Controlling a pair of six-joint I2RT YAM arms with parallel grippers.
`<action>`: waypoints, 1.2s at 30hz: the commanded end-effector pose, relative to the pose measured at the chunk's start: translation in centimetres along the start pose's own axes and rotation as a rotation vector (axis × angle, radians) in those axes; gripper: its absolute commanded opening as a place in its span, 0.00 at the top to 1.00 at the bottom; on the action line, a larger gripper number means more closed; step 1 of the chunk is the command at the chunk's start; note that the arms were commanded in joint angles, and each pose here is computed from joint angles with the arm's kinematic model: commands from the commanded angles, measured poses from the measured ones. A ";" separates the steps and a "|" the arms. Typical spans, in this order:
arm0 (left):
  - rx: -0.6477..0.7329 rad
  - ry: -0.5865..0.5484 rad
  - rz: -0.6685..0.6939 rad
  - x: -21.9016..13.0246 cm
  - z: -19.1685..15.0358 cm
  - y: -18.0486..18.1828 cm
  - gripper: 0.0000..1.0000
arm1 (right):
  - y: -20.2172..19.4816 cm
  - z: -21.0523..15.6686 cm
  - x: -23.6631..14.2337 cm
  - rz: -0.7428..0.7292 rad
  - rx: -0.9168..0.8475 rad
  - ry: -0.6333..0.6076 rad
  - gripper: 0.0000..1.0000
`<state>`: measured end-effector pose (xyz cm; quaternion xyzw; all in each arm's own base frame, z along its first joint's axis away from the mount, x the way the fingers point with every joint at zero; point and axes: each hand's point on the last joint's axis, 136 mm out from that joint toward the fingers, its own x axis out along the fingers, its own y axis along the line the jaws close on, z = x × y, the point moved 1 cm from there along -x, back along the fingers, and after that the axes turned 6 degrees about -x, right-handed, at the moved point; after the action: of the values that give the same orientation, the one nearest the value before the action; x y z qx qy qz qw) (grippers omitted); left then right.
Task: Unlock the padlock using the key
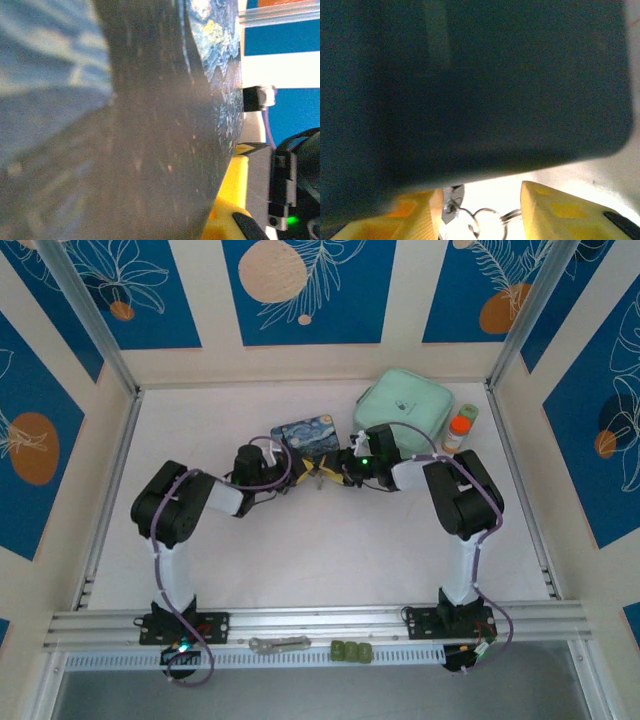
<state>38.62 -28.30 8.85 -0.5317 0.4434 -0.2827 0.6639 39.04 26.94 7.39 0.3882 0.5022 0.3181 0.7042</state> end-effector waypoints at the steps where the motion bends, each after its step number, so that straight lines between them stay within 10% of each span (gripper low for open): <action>1: 0.074 0.000 0.047 0.0 0.1 -1.4 1.00 | 1.1 0.4 -1.5 -0.017 -0.094 -0.039 0.53; 36: 0.037 0.128 0.068 0.2 -1.3 -2.5 1.00 | 1.0 -4.2 0.4 -0.851 -1.251 0.304 0.40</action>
<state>38.12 -28.51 7.52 -0.4850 0.5048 -0.2518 0.6682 34.95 29.98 7.44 -0.3099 0.4271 0.3165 0.7883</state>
